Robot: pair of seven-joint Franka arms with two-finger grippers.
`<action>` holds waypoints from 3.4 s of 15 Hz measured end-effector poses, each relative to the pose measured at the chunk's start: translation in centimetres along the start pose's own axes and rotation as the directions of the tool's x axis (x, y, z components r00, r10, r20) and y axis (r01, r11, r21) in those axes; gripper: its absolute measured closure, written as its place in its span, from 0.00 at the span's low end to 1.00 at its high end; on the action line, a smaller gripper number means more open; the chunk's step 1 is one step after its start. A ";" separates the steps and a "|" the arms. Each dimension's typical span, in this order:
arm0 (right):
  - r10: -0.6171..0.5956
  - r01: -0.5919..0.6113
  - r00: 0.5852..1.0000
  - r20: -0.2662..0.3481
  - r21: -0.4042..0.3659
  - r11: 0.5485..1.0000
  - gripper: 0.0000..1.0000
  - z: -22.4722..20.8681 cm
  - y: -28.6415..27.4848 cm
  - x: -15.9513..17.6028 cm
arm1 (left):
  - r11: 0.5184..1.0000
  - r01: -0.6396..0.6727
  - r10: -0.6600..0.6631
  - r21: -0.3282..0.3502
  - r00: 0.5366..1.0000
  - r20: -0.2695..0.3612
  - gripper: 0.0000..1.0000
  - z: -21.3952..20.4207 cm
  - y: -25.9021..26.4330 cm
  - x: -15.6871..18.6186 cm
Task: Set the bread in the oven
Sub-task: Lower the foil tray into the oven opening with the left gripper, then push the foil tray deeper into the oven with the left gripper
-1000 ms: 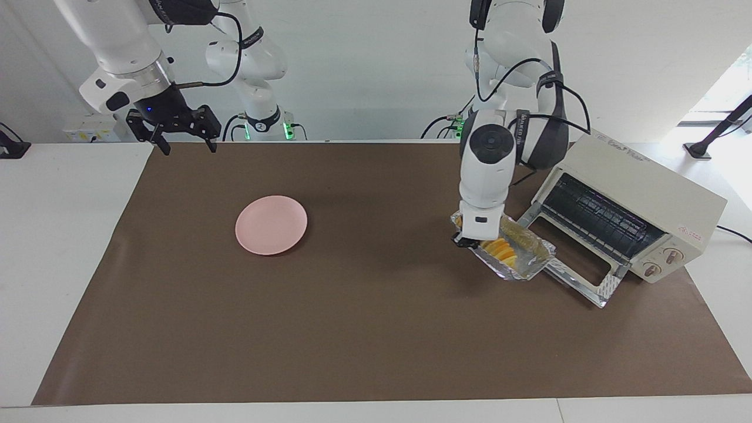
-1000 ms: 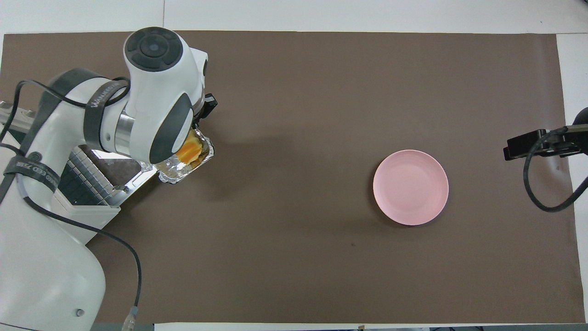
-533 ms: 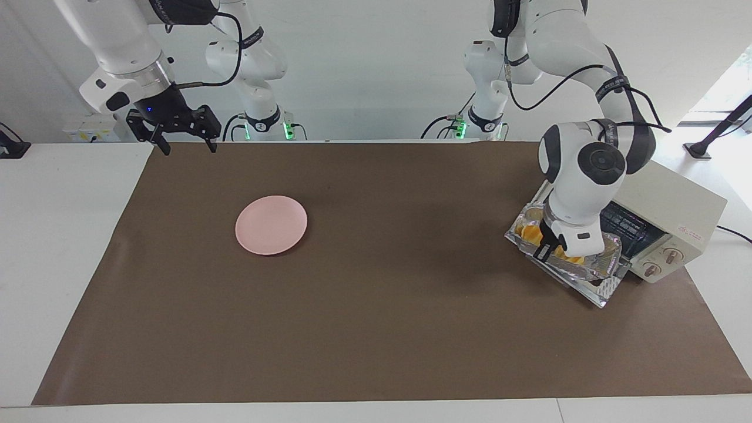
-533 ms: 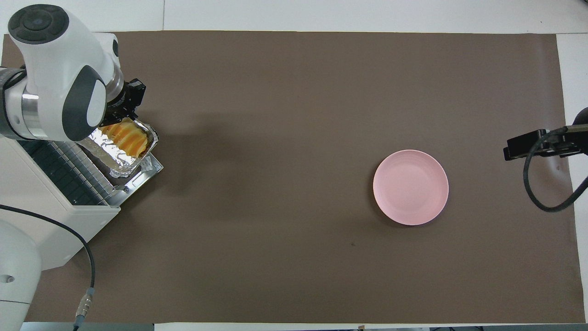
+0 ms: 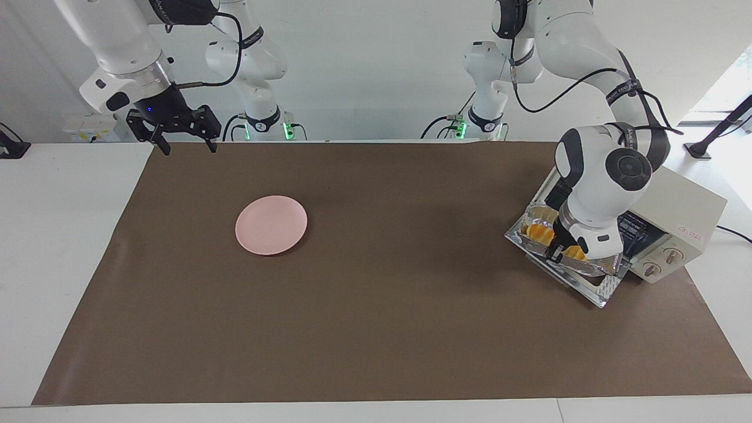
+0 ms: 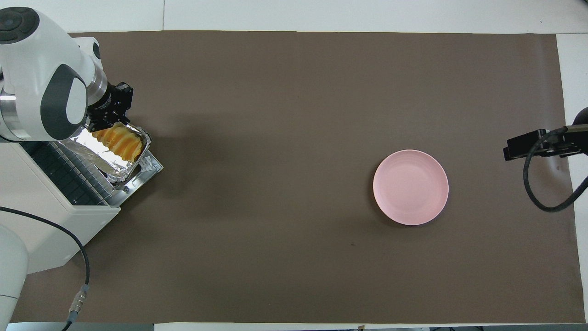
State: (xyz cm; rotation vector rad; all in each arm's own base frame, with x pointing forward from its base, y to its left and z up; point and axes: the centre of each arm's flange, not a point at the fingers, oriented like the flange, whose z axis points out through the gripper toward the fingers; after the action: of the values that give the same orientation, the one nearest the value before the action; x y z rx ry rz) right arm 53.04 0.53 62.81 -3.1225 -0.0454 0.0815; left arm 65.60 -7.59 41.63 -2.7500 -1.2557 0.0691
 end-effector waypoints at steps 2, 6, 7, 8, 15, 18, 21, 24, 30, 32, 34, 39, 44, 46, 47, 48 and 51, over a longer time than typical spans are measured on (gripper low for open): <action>0.000 0.000 1.000 0.000 0.000 1.000 0.00 0.0 0.0 0.0 | 1.000 0.009 -0.009 0.004 1.000 0.006 0.98 0.0 -0.6 0.5; 0.000 0.000 1.000 0.000 0.000 1.000 0.00 0.0 0.0 0.0 | 1.000 -0.001 0.000 0.020 0.999 0.034 0.98 -0.1 -2.7 2.4; 0.000 0.000 1.000 0.000 0.000 1.000 0.00 0.0 0.0 0.0 | 1.000 -0.005 0.005 0.019 0.999 0.038 0.98 -0.3 -3.3 3.0; 0.000 0.000 1.000 0.000 0.000 1.000 0.00 0.0 0.0 0.0 | 1.000 -0.013 0.012 0.018 0.999 0.042 0.98 -0.4 -3.9 3.5; 0.000 0.000 1.000 0.000 0.000 1.000 0.00 0.0 0.0 0.0 | 0.996 -0.087 0.085 0.026 0.993 0.082 0.98 -0.3 -7.7 6.5; 0.000 0.000 1.000 0.000 0.000 1.000 0.00 0.0 0.0 0.0 | 0.988 -0.151 0.148 0.025 0.984 0.101 0.98 0.2 -8.7 6.7; 0.000 0.000 1.000 0.000 0.000 1.000 0.00 0.0 0.0 0.0 | 0.980 -0.197 0.192 0.027 0.974 0.118 0.98 0.9 -8.9 6.4; 0.000 0.000 1.000 0.000 0.000 1.000 0.00 0.0 0.0 0.0 | 0.970 -0.242 0.236 0.025 0.962 0.134 0.98 1.4 -9.3 5.9; 0.000 0.000 1.000 0.000 0.000 1.000 0.00 0.0 0.0 0.0 | 0.970 -0.244 0.238 0.026 0.961 0.139 0.98 1.5 -9.4 5.6; 0.000 0.000 1.000 0.000 0.000 1.000 0.00 0.0 0.0 0.0 | 0.972 -0.232 0.225 0.035 0.963 0.150 0.98 1.7 -9.5 5.5; 0.000 0.000 1.000 0.000 0.000 1.000 0.00 0.0 0.0 0.0 | 0.973 -0.230 0.221 0.038 0.963 0.155 0.98 1.7 -9.6 5.4; 0.000 0.000 1.000 0.000 0.000 1.000 0.00 0.0 0.0 0.0 | 0.972 -0.231 0.220 0.048 0.962 0.163 0.98 2.0 -9.9 5.3; 0.000 0.000 1.000 0.000 0.000 1.000 0.00 0.0 0.0 0.0 | 0.969 -0.235 0.220 0.070 0.960 0.174 0.98 2.3 -10.7 5.0; 0.000 0.000 1.000 0.000 0.000 1.000 0.00 0.0 0.0 0.0 | 0.969 -0.235 0.220 0.070 0.960 0.173 0.98 2.2 -10.8 5.0; 0.000 0.000 1.000 0.000 0.000 1.000 0.00 0.0 0.0 0.0 | 0.969 -0.236 0.221 0.070 0.960 0.173 0.98 2.2 -10.7 5.0; 0.000 0.000 1.000 0.000 0.000 1.000 0.00 0.0 0.0 0.0 | 0.969 -0.236 0.221 0.070 0.960 0.173 0.98 2.2 -10.7 5.0; 0.000 0.000 1.000 0.000 0.000 1.000 0.00 0.0 0.0 0.0 | 0.969 -0.238 0.223 0.070 0.959 0.174 0.86 2.2 -10.7 4.9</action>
State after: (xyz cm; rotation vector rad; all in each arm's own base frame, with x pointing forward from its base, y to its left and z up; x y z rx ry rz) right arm 53.04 0.52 62.80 -3.1225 -0.0454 0.0818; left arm 60.61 3.26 40.80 -2.8456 -0.9311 0.3717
